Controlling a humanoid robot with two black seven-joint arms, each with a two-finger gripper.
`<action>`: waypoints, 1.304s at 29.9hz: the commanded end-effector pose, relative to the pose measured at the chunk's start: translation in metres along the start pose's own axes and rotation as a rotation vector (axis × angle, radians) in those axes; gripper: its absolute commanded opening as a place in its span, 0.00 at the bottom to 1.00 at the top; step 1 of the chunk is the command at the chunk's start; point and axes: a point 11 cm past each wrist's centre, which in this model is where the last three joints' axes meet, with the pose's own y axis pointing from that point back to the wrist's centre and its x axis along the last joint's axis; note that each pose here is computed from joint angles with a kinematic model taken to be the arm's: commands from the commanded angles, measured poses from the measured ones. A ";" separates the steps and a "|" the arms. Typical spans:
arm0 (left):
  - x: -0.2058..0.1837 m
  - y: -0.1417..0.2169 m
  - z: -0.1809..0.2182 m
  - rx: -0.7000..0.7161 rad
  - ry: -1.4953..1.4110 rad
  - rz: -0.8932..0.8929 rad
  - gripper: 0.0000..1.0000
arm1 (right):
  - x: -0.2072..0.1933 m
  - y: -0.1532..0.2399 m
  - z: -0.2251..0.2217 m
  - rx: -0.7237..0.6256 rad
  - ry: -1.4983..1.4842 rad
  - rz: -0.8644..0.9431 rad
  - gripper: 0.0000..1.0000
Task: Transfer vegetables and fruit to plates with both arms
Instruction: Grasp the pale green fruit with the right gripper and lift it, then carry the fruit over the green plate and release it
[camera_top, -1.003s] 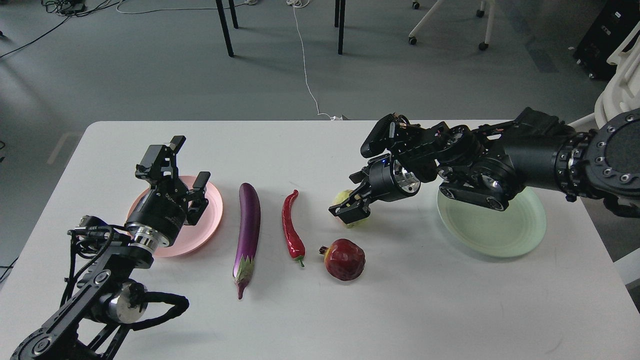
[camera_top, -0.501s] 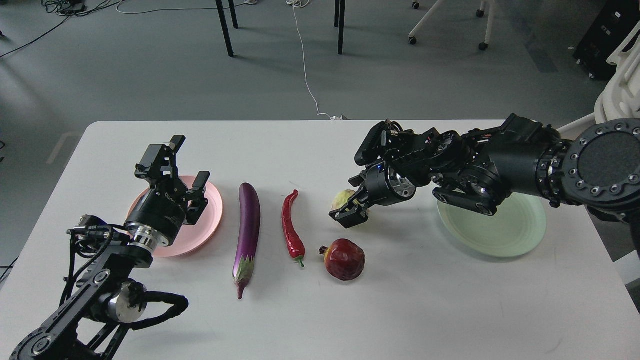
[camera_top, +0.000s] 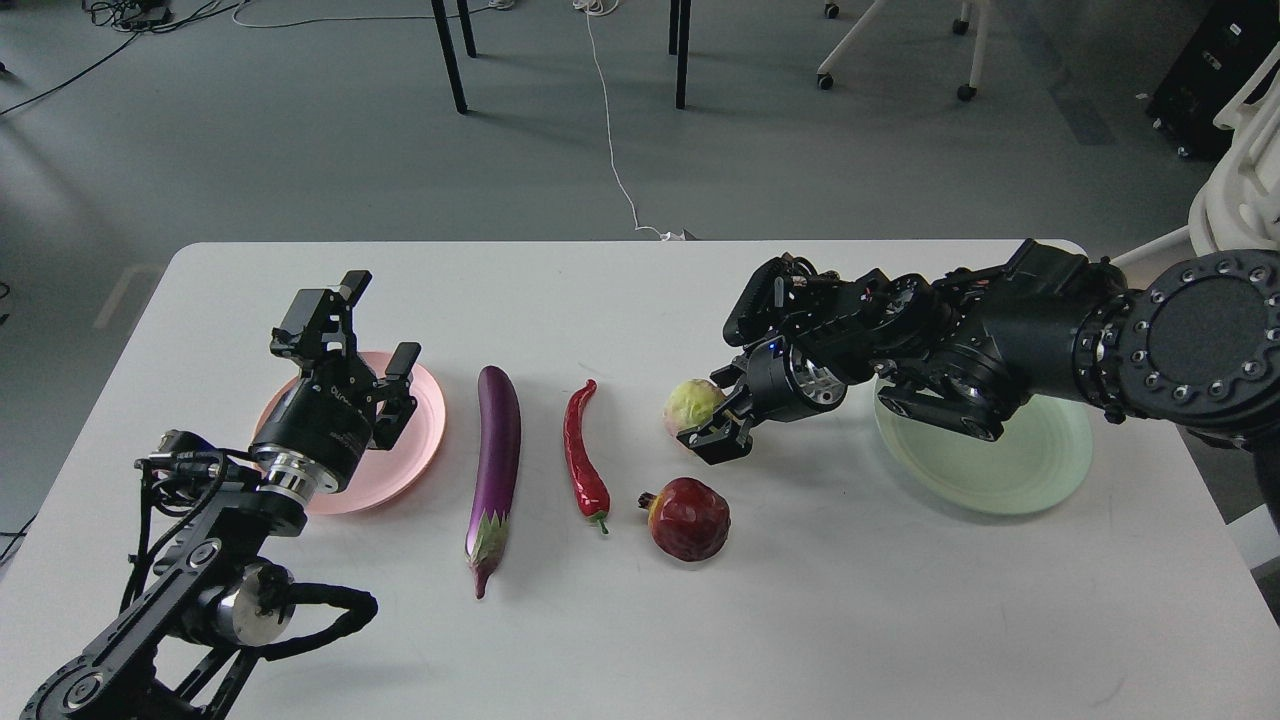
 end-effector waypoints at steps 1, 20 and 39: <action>0.001 0.000 0.001 -0.001 -0.002 0.001 0.99 | -0.001 0.000 -0.001 0.003 0.003 -0.004 0.53; 0.002 0.000 0.002 -0.006 -0.002 0.005 0.99 | 0.012 0.082 0.062 -0.151 -0.005 0.134 0.51; 0.002 -0.001 0.003 -0.005 -0.005 -0.001 0.99 | -0.138 0.165 0.105 -0.295 -0.188 -0.013 0.55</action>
